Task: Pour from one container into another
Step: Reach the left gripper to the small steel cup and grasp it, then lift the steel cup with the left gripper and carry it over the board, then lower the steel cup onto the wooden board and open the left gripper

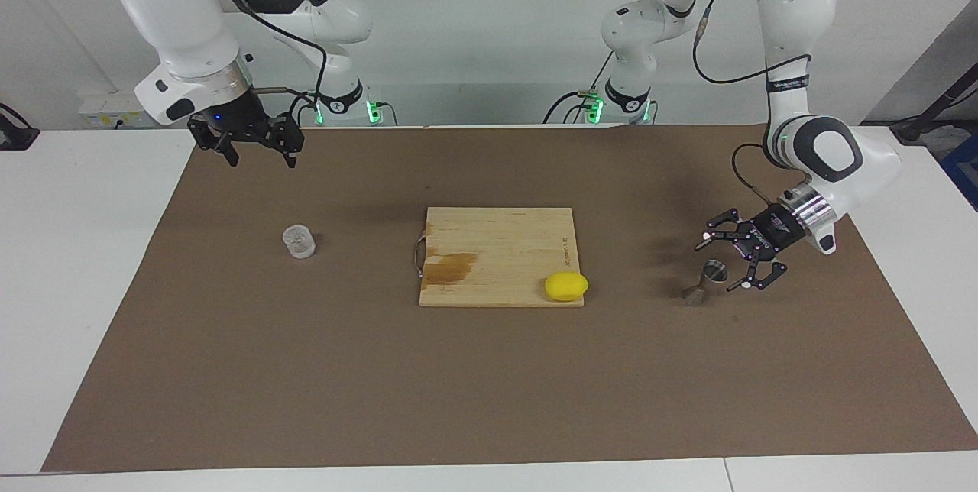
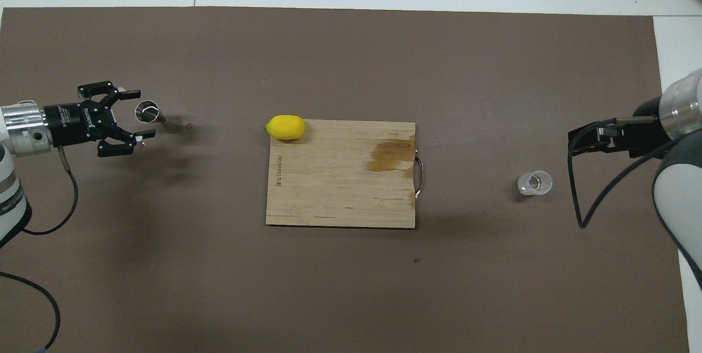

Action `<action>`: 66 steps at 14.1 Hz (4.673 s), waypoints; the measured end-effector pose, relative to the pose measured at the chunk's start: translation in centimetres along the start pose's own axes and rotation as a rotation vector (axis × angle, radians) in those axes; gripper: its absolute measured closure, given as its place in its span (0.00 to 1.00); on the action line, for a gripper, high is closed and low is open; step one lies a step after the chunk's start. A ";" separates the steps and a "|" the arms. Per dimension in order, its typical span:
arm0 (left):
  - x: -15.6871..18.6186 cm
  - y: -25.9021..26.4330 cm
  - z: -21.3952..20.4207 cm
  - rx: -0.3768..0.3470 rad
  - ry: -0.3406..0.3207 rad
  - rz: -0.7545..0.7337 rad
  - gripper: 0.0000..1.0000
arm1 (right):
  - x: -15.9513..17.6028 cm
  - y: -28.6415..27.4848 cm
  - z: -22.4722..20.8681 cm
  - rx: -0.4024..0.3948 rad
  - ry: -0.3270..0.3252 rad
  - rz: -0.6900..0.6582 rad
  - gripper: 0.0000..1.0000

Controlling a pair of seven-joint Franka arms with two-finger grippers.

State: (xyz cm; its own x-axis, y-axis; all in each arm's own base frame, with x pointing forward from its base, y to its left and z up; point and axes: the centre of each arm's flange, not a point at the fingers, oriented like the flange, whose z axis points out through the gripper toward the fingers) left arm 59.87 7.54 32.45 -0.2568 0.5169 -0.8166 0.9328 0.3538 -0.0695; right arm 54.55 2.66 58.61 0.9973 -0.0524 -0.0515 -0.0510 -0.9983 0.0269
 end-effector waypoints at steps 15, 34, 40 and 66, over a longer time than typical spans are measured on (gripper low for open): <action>0.1 -0.1 0.1 0.001 0.000 0.000 0.51 | 0.0 0.0 0.0 0.000 0.000 0.000 0.01; -22.7 -10.9 20.7 0.094 -0.125 0.091 0.51 | 0.0 0.0 0.0 0.000 0.000 0.000 0.00; -26.9 -21.4 29.7 0.048 -0.045 0.097 0.51 | 0.0 0.0 0.0 0.000 -0.001 0.000 0.01; -24.3 -28.0 34.2 -0.005 0.066 0.063 0.51 | -0.2 0.0 0.3 -0.001 -0.007 0.000 0.01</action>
State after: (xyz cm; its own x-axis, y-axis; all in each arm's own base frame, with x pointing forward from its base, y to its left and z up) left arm 48.67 -41.62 34.65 -0.2139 0.5888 -0.7794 0.9465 0.3224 -0.0162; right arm 54.37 2.66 58.32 0.9969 -0.0524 -0.0583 -0.0509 -0.9983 0.0280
